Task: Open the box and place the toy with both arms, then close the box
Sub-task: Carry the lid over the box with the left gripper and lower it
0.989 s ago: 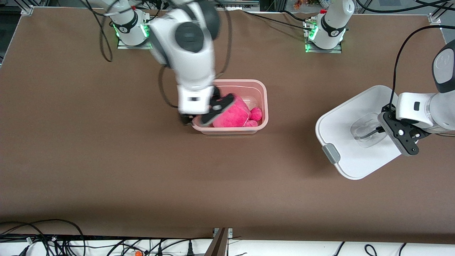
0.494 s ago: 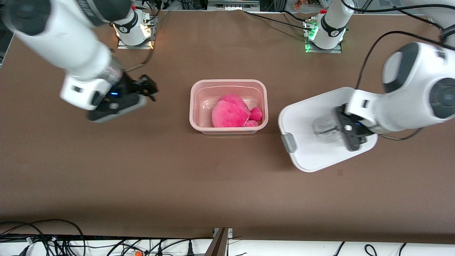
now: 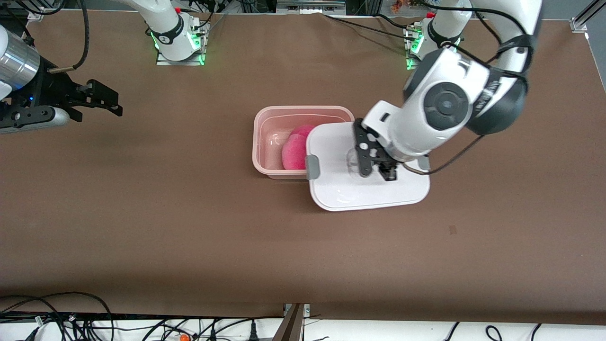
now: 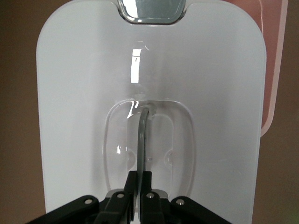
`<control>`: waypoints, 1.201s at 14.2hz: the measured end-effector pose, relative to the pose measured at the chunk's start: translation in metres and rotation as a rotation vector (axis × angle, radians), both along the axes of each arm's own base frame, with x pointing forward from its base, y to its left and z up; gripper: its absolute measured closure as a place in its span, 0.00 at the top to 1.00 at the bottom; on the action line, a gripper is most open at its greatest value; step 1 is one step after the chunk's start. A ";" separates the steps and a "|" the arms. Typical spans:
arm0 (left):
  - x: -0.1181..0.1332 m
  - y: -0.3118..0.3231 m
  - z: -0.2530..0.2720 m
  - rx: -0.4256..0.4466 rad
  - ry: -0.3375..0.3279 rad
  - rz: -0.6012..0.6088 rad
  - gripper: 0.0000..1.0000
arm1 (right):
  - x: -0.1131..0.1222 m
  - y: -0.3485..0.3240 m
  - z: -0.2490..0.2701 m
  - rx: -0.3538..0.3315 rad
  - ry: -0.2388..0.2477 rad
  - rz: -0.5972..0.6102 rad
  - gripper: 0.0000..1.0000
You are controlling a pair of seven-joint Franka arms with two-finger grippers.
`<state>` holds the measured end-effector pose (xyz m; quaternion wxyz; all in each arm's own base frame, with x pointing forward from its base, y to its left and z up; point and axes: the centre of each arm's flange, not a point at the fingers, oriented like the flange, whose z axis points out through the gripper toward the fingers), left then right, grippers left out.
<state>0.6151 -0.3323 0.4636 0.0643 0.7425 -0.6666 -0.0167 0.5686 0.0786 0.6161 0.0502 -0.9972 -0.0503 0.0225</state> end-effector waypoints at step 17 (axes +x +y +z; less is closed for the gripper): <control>-0.106 -0.180 -0.089 0.116 -0.121 -0.178 0.06 | -0.026 -0.024 0.000 -0.038 -0.051 -0.025 1.00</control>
